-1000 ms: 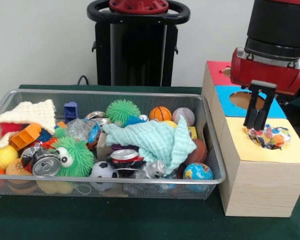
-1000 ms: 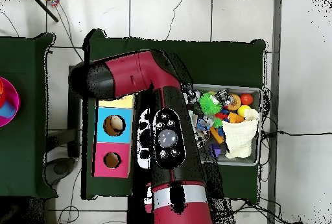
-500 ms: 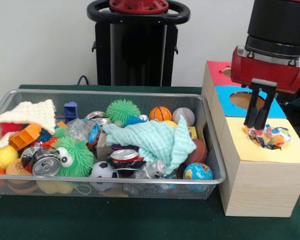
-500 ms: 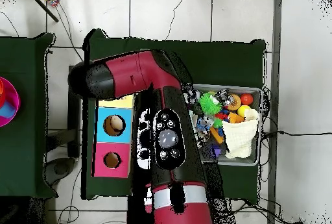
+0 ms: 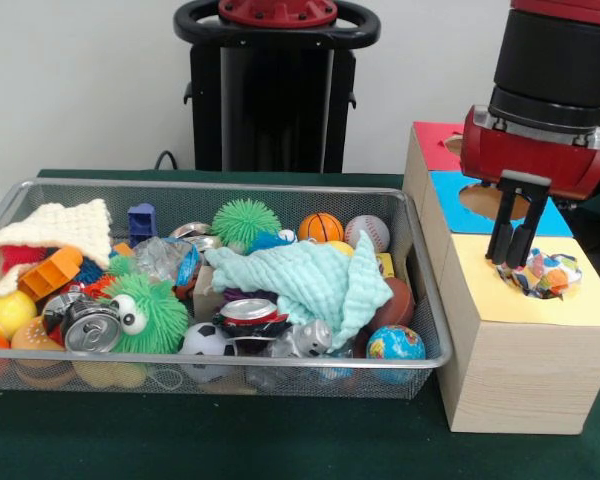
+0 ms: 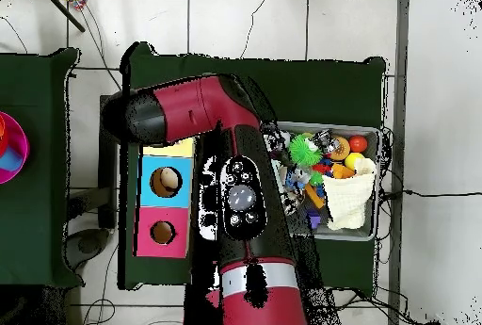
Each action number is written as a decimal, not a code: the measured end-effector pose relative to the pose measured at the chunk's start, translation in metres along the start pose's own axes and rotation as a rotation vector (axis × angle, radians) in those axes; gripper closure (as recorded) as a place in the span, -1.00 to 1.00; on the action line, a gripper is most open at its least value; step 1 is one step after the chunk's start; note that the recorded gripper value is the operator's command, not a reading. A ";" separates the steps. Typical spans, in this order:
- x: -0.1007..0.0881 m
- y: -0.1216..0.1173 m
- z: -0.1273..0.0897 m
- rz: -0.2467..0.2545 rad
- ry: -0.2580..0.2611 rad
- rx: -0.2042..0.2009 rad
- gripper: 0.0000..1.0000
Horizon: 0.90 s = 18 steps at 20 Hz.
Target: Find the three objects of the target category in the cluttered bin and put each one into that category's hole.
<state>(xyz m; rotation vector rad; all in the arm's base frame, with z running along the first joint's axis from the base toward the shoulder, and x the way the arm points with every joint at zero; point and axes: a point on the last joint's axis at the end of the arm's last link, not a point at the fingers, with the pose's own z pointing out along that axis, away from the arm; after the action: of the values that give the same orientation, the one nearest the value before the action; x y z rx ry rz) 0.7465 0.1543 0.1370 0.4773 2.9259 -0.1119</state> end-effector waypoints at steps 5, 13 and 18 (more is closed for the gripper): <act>0.001 -0.002 0.005 0.001 0.007 0.002 1.00; 0.003 -0.004 0.011 0.003 0.017 0.005 1.00; 0.002 -0.006 0.011 0.007 0.017 0.006 1.00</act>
<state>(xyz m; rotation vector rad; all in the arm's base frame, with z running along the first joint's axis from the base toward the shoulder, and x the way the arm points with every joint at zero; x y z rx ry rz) 0.7447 0.1482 0.1259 0.4911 2.9407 -0.1158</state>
